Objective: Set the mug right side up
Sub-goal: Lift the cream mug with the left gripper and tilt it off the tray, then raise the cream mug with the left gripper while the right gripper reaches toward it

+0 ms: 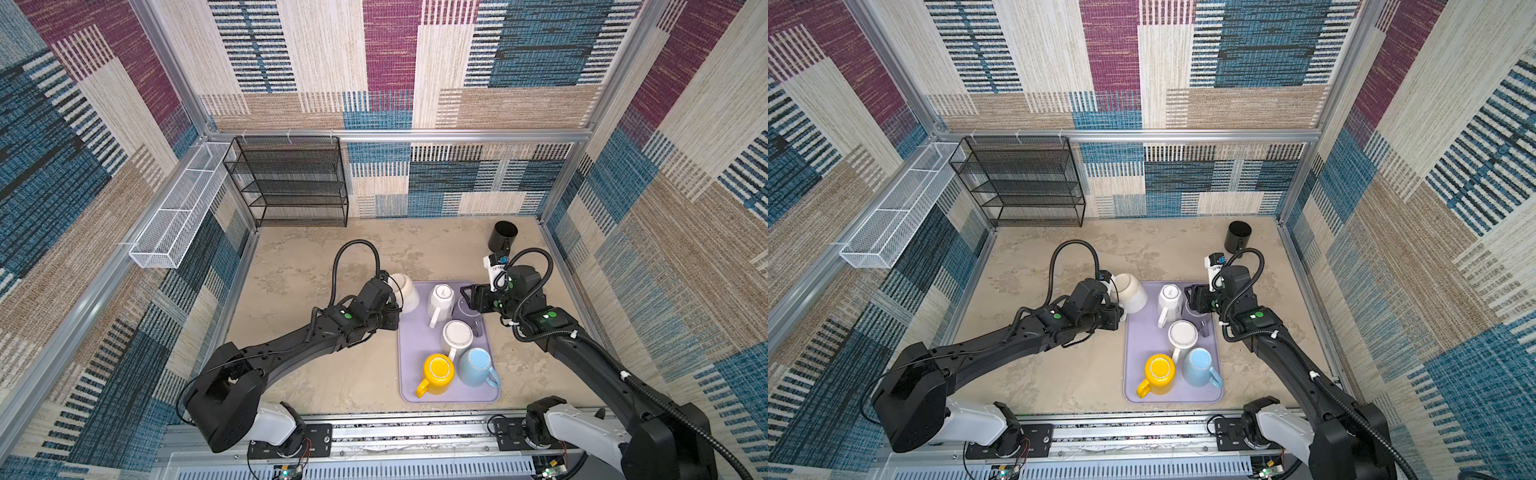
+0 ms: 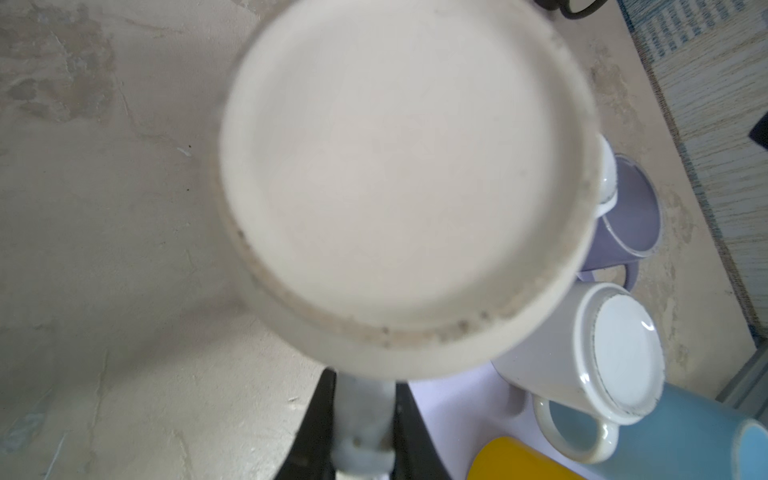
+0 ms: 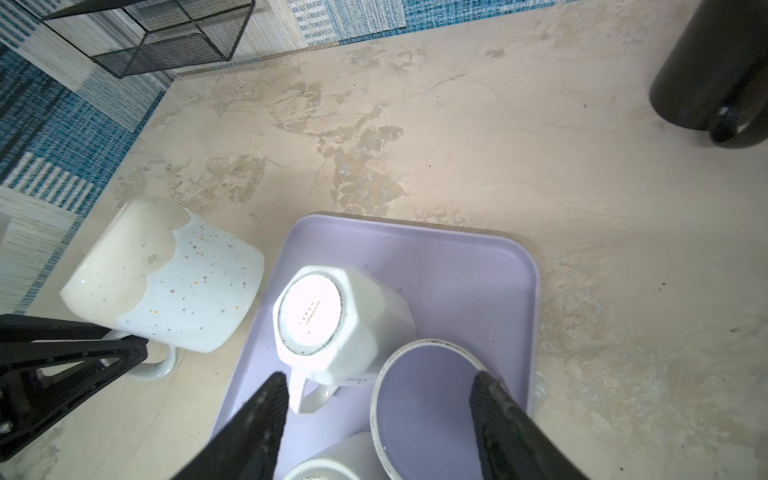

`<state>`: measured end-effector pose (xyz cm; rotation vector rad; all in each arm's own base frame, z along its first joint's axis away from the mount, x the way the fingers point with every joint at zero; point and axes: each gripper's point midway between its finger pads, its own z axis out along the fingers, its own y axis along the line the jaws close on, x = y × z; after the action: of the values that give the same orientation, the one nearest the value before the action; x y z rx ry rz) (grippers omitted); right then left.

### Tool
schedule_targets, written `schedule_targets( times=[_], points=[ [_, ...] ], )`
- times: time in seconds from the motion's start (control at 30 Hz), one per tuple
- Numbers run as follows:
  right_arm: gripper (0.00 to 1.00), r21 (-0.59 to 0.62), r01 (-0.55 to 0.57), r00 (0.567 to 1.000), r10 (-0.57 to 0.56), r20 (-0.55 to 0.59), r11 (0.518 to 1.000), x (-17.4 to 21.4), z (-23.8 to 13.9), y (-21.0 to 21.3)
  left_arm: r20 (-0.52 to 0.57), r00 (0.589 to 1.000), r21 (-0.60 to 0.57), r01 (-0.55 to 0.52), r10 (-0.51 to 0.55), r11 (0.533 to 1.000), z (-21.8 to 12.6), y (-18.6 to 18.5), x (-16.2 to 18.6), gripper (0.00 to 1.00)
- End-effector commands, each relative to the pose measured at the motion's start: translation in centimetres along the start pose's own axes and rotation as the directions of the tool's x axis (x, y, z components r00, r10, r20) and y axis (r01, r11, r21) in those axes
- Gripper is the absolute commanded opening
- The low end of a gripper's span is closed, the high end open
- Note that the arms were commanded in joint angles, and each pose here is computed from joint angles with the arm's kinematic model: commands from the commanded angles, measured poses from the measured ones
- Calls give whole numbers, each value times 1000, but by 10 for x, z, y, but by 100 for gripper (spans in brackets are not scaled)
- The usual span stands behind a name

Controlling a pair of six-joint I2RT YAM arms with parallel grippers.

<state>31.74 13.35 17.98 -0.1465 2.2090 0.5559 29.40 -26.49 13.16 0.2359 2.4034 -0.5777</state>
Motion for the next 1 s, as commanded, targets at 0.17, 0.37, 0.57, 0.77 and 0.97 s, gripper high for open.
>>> schedule_targets(
  times=[0.17, 0.37, 0.57, 0.77, 0.97],
  points=[
    [69, -242, -26, 999, 35, 32, 970, -8, -5, 43, 137, 990, 136, 2, -21, 991, -24, -26, -37, 0],
    [67, -348, -34, 998, 50, 38, 937, -9, -9, 62, 177, 983, 217, 17, -56, 976, -38, -39, -50, 0],
    [65, -447, -37, 997, 62, 41, 894, -8, -16, 80, 207, 975, 276, 22, -82, 961, -49, -49, -64, 0],
    [61, -529, -42, 997, 73, 37, 847, -4, -22, 96, 235, 965, 337, 30, -115, 941, -55, -58, -73, 0],
    [60, -571, -37, 997, 71, 38, 820, -2, -23, 111, 243, 961, 400, 22, -130, 916, -60, -67, -82, 0]
  ],
)
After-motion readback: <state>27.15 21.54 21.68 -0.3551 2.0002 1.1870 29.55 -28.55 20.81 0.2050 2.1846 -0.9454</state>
